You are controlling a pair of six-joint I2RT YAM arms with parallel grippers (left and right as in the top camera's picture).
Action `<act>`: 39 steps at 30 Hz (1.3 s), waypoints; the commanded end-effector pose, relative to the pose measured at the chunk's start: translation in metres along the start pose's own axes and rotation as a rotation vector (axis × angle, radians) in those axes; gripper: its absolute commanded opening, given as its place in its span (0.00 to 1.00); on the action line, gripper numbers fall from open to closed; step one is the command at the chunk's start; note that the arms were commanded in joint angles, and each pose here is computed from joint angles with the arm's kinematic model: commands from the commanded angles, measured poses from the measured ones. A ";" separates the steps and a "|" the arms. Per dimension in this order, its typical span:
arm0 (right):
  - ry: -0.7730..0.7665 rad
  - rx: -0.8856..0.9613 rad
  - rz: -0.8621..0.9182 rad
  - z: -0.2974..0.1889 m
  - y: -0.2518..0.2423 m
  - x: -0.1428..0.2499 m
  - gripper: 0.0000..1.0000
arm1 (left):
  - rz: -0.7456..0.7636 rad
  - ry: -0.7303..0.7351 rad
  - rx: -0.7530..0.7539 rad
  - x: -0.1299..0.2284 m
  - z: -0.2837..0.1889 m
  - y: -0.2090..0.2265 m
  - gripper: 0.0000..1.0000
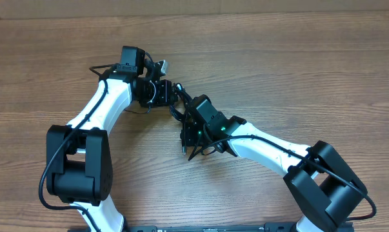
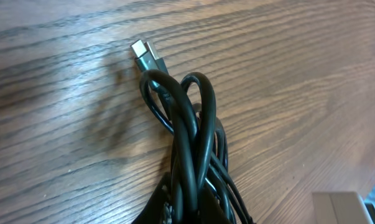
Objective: Untangle cables
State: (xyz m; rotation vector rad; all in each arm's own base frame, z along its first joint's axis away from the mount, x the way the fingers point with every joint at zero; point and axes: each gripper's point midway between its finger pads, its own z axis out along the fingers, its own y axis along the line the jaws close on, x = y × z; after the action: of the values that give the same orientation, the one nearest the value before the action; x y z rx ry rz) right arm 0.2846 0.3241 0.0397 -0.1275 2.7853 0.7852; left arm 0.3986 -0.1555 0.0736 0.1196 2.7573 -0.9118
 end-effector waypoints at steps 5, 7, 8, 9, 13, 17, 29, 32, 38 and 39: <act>-0.089 0.047 -0.005 0.004 -0.008 -0.016 0.04 | 0.140 -0.011 0.067 -0.005 -0.006 -0.016 0.04; -0.124 0.058 -0.007 0.003 -0.009 -0.024 0.04 | 0.157 -0.011 0.067 -0.004 -0.006 -0.016 0.04; -0.138 0.061 -0.005 0.002 -0.010 -0.027 0.04 | 0.165 -0.011 0.066 -0.004 -0.006 -0.016 0.04; -0.147 0.060 -0.004 0.002 -0.010 -0.030 0.04 | 0.172 -0.011 0.066 -0.004 -0.006 -0.016 0.04; -0.180 0.047 0.012 -0.001 -0.014 -0.043 0.04 | 0.192 -0.009 0.067 -0.004 -0.006 -0.016 0.04; -0.213 0.028 0.015 -0.004 -0.012 -0.053 0.04 | 0.194 -0.008 0.073 -0.003 -0.006 -0.017 0.04; -0.020 -0.010 0.036 0.001 -0.011 -0.013 0.36 | 0.197 -0.008 0.074 -0.003 -0.006 -0.017 0.04; 0.042 -0.001 0.050 0.001 -0.015 0.001 0.39 | 0.197 -0.008 0.074 -0.003 -0.006 -0.017 0.04; 0.053 0.011 0.069 0.001 -0.017 0.004 0.37 | 0.197 -0.008 0.075 -0.003 -0.006 -0.017 0.04; 0.048 0.015 0.069 0.001 -0.018 0.003 0.35 | 0.197 -0.007 0.075 -0.003 -0.006 -0.017 0.04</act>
State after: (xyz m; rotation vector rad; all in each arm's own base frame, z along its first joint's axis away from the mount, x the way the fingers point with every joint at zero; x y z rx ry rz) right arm 0.2843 0.3089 0.0321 -0.0553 2.8489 0.7838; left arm 0.3965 -0.1598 0.0785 0.3493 2.6884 -0.9205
